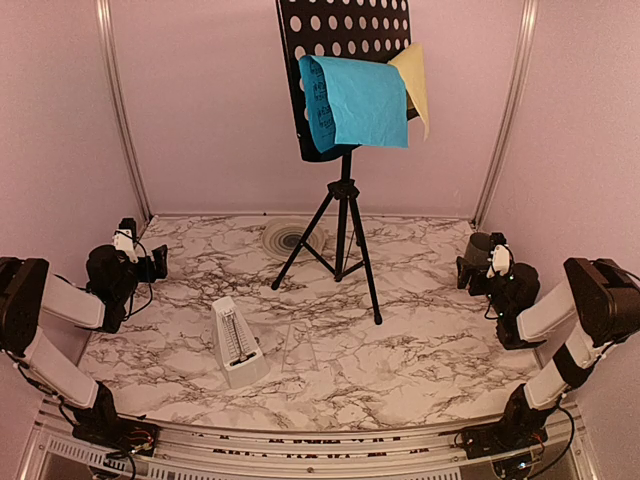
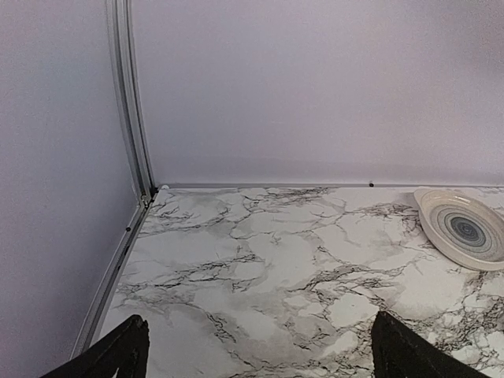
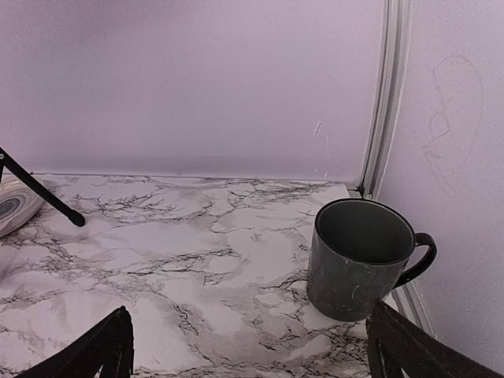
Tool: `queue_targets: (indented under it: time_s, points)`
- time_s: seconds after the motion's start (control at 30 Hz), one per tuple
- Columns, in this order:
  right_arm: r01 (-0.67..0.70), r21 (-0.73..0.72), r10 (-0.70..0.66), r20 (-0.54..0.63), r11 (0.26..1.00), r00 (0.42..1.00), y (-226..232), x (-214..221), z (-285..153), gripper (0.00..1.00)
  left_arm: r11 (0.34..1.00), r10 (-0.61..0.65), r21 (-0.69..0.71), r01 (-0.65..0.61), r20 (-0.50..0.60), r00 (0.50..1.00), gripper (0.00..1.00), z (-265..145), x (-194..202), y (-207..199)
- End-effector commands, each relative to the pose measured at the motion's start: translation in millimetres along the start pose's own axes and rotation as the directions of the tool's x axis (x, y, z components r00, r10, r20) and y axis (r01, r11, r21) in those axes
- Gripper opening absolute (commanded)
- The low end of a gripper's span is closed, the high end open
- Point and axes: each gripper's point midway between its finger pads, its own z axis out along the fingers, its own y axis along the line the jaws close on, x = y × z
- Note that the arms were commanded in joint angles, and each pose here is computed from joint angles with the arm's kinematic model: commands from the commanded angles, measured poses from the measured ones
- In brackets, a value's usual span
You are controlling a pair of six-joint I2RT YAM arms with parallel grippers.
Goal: Pack up the instrument practice props
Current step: Adjust the metronome at the center of the board.
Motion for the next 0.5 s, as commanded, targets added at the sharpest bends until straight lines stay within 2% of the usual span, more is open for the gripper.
queue_targets:
  time_s: [0.0, 0.47]
  points:
    - [-0.009, -0.008, 0.009, 0.020, 1.000, 1.000, 1.3, -8.2, 5.7, 1.00, 1.000, -0.004, -0.014, 0.005, 0.039, 0.999, 0.99, 0.3, -11.5, 4.0]
    - [-0.023, 0.024, 0.023, 0.015, 0.999, 1.000, -4.4, -7.5, 6.5, 1.00, 1.000, -0.004, -0.012, 0.005, 0.037, 0.999, 0.99, 1.0, -11.2, 3.7]
